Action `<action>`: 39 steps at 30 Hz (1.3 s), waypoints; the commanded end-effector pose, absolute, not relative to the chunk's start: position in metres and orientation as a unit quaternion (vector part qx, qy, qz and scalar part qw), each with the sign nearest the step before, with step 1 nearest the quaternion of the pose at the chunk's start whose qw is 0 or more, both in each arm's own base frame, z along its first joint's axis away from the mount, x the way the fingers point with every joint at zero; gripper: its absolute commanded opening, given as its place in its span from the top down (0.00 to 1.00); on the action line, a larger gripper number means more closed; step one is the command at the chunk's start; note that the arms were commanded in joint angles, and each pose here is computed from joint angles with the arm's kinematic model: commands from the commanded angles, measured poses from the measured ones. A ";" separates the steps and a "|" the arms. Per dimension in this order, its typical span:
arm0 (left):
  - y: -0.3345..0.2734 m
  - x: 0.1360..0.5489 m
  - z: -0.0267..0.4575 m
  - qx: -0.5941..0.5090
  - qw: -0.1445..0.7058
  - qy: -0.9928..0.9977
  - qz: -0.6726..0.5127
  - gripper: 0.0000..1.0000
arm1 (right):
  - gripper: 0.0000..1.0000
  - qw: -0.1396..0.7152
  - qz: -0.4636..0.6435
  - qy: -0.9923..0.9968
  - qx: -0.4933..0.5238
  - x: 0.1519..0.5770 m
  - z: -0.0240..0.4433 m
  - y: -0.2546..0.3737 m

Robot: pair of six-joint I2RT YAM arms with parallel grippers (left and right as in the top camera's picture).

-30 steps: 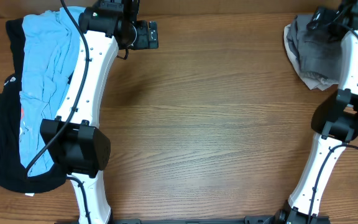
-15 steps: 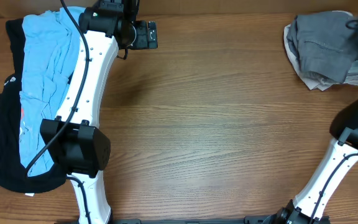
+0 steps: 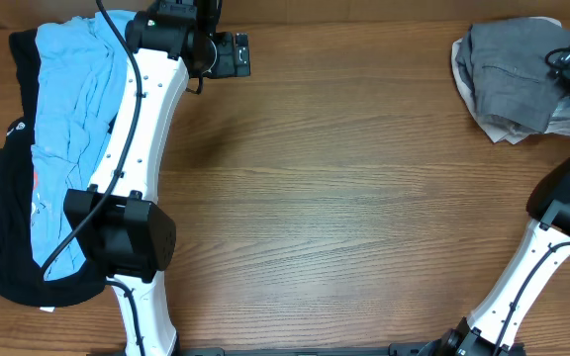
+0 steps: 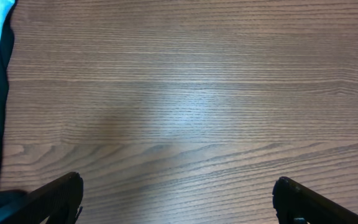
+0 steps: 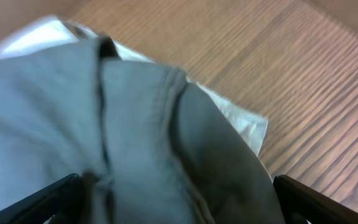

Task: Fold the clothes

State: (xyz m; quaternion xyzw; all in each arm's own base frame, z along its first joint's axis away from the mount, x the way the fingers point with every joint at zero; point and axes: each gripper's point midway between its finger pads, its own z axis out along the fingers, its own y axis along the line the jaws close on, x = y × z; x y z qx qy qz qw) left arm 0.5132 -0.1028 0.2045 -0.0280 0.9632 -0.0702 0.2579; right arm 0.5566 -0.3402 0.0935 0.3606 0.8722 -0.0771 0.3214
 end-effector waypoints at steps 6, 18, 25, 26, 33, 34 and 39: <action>-0.104 0.514 0.212 -0.019 0.269 0.961 -0.065 0.00 | 0.00 0.493 -0.061 0.795 0.349 0.546 0.328 -0.296; -0.104 0.514 0.212 -0.019 0.269 0.961 -0.065 0.00 | 0.00 0.445 0.180 0.856 0.191 0.481 0.416 -0.080; -0.104 0.514 0.212 -0.019 0.269 0.961 -0.065 0.00 | 0.00 0.300 0.360 0.878 0.095 0.436 0.402 0.045; -0.104 0.514 0.212 -0.019 0.269 0.961 -0.065 0.00 | 0.00 0.297 0.366 0.879 0.077 0.435 0.404 0.061; -0.104 0.514 0.212 -0.019 0.269 0.961 -0.065 0.00 | 0.00 0.283 0.369 0.883 0.062 0.430 0.401 0.077; -0.104 0.514 0.212 -0.019 0.269 0.961 -0.065 0.00 | 0.00 0.282 0.375 0.881 0.059 0.429 0.402 0.079; -0.104 0.514 0.212 -0.019 0.269 0.961 -0.065 0.00 | 0.00 0.338 0.323 0.880 -0.083 0.429 0.401 0.079</action>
